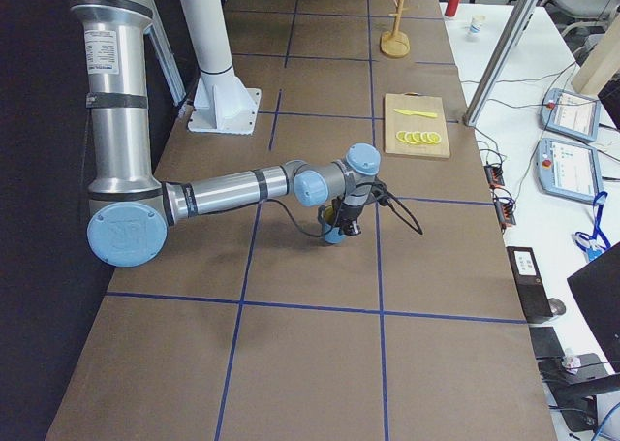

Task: Hang cup on storage rack
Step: 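Grasp the teal mug rim with the right gripper and lift it, then carry the mug toward the table center and set it upright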

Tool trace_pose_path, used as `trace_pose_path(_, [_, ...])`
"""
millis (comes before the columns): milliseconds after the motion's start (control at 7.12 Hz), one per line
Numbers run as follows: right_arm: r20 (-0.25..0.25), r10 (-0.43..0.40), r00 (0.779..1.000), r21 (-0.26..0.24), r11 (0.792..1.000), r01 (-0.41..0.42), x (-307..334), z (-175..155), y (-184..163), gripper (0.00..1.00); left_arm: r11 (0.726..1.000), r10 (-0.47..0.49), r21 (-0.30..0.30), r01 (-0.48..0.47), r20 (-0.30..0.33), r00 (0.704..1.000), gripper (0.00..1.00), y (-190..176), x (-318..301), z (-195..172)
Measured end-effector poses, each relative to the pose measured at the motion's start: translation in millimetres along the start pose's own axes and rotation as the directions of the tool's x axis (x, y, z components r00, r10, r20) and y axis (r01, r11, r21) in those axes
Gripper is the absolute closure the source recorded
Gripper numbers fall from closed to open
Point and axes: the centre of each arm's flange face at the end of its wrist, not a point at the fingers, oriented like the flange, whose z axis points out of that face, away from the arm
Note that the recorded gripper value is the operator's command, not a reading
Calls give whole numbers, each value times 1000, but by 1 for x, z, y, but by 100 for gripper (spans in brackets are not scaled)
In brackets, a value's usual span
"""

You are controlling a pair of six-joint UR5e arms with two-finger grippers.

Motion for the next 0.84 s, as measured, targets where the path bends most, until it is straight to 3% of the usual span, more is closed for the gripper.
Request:
trace_pose_path(140, [5,24,1000,42,999,-24,-18,-19,-11,100,1000,0,0,0,-1,1000,0,0,0,0])
trace_pose_path(421, [23,-24,999,111,994,21,-64,-50,-46,100,1000,2,2,-2,-1,1000,0,0,2,-1])
trace_pose_path(562, [34,-26,999,123,992,22,-92,-62,-70,100,1000,4,4,-4,-1,1000,0,0,3,-3])
trace_pose_path(843, [61,62,996,120,990,-69,-164,-81,-114,100,1000,5,5,-5,0,1000,0,0,4,-4])
